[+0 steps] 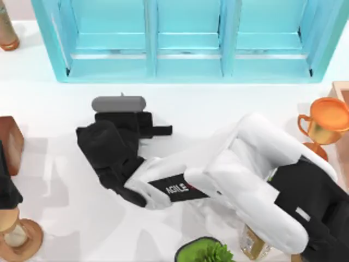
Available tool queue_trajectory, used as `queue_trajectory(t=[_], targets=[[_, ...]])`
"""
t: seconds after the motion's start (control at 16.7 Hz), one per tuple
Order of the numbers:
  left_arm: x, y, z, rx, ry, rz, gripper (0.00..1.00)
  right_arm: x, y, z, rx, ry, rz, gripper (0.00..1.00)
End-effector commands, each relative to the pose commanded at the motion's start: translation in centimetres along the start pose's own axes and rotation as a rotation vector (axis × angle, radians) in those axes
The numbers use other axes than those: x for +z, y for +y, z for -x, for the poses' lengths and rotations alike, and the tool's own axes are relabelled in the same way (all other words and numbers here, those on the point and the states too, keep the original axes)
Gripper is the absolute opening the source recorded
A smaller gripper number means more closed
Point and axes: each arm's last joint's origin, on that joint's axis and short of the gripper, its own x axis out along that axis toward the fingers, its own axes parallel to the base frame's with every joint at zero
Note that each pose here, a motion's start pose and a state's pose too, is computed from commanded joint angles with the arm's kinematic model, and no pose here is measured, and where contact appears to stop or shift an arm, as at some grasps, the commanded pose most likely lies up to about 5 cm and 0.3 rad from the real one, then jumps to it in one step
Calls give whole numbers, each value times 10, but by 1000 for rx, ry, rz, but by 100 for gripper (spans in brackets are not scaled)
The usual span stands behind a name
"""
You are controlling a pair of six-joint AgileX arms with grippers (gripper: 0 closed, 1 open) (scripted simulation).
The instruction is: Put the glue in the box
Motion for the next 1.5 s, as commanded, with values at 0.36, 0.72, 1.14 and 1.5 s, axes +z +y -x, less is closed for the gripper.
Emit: queue_trajectory(t=[0.36,0.72,1.14,1.5], targets=[[0,0,0,0,0,0,100,0,0,0,0,0,0,0],[0,0,0,0,0,0,100,38,1,7,1,2,2,0],[0,0,0,0,0,0,100,98,-1,21,4,0,-1,0],[0,0,0,0,0,0,100,119,-9,16,22,2,35,0]])
